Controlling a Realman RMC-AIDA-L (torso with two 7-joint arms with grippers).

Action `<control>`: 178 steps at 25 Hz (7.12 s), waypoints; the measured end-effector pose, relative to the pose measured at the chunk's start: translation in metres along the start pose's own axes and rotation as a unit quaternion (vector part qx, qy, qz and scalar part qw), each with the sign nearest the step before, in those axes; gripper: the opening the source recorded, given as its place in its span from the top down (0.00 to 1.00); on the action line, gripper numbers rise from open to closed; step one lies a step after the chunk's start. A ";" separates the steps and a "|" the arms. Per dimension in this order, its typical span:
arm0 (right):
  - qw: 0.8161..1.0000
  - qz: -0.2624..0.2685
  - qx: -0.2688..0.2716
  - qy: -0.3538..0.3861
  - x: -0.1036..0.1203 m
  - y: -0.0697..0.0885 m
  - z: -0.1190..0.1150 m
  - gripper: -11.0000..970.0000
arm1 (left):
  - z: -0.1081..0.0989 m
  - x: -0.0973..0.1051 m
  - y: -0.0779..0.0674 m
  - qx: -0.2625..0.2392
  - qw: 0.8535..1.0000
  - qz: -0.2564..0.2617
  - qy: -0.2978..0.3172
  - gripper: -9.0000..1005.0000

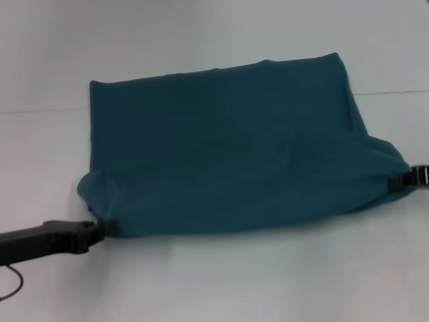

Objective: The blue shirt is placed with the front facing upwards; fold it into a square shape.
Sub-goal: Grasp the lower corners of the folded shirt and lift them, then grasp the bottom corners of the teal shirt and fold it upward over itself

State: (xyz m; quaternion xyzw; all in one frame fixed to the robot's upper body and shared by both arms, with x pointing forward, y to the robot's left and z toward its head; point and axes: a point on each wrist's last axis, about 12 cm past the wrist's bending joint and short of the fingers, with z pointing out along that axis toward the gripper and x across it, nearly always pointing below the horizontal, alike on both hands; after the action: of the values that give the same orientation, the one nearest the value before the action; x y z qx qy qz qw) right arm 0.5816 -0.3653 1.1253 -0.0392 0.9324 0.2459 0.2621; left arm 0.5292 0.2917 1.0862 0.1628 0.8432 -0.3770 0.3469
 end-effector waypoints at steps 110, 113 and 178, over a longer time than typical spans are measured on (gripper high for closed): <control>0.988 0.101 -0.098 0.066 0.113 -0.020 -0.026 0.92 | -0.047 0.059 -0.005 0.039 0.996 -0.075 0.009 0.98; 0.988 0.102 -0.098 0.065 0.114 -0.020 -0.026 0.92 | -0.047 0.059 -0.005 0.040 0.996 -0.075 0.009 0.98; 0.973 0.154 -0.171 0.030 0.177 -0.029 -0.083 0.91 | -0.084 0.107 -0.034 0.143 0.973 -0.178 0.014 0.98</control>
State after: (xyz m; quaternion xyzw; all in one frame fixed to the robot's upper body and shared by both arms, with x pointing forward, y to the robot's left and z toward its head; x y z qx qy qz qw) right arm 0.3958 -0.4205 1.0846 0.0534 0.8789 0.4374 0.1826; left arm 0.3970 0.3336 1.0681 0.0629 0.8011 -0.5469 0.2352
